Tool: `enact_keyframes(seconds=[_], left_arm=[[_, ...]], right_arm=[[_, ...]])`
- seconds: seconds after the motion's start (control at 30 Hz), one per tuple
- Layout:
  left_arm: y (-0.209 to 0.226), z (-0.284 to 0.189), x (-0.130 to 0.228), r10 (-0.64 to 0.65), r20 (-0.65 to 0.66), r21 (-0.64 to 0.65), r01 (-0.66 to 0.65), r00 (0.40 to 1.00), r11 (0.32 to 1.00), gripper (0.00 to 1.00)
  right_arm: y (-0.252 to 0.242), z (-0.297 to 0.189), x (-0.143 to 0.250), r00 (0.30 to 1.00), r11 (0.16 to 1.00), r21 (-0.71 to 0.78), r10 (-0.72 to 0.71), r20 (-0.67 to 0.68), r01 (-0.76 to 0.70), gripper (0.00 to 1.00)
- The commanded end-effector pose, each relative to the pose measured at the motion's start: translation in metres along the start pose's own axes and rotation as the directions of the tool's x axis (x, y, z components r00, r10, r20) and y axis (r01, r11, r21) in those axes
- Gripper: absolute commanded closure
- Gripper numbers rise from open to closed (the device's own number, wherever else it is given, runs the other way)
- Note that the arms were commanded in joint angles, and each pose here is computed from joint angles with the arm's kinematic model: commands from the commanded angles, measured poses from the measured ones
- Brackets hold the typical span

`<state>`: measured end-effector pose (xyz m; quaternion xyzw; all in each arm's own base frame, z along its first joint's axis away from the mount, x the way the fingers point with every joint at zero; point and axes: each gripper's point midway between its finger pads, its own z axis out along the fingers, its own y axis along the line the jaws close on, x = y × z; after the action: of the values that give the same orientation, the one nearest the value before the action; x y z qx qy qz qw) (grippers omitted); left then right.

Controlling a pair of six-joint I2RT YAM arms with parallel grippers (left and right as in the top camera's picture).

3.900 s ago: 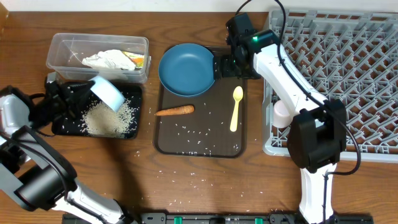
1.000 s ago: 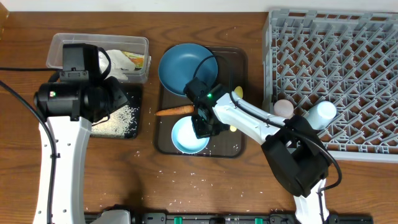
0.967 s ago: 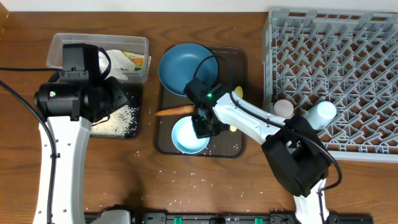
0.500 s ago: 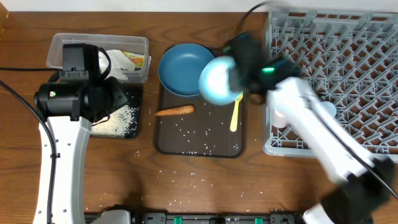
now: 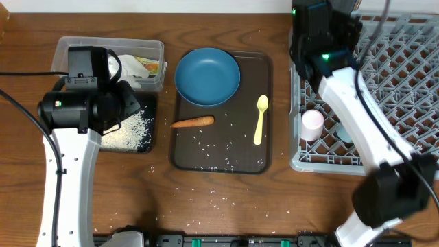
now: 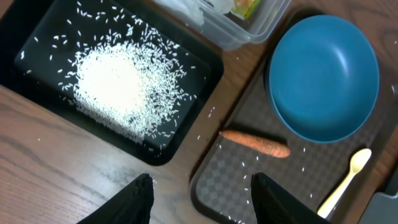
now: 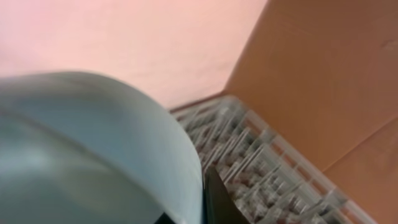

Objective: Sort waste into correct bins and load items into the dishwasher rack
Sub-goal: 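Lower the light-blue bowl into the rack and release it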

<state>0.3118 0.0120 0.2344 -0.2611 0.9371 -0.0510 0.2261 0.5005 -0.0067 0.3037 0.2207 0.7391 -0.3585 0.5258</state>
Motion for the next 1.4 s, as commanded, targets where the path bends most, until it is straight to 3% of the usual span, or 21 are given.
enact_keyframes(seconds=[0.0, 0.47, 0.77, 1.37], left_arm=[[0.003, 0.002, -0.002, 0.013, 0.008, -0.016, -0.013, 1.0, 1.0, 0.47], [0.003, 0.011, -0.003, 0.013, -0.011, -0.026, -0.013, 1.0, 1.0, 0.46], [0.003, 0.015, -0.003, 0.013, -0.022, -0.032, -0.013, 1.0, 0.999, 0.46], [0.003, 0.02, -0.002, 0.013, -0.037, -0.04, -0.014, 0.999, 0.999, 0.46]], right_arm=[[-0.013, 0.024, 0.013, 0.969, 0.95, 0.187, -0.247, -0.029, 0.248, 0.99], [0.034, 0.079, 0.081, 0.939, 0.916, 0.208, -0.335, -0.074, 0.343, 0.99], [0.062, 0.095, 0.092, 0.954, 0.95, 0.085, -0.299, -0.026, 0.3, 0.99], [0.077, 0.106, 0.125, 0.935, 0.933, 0.068, -0.351, -0.055, 0.354, 0.99]])
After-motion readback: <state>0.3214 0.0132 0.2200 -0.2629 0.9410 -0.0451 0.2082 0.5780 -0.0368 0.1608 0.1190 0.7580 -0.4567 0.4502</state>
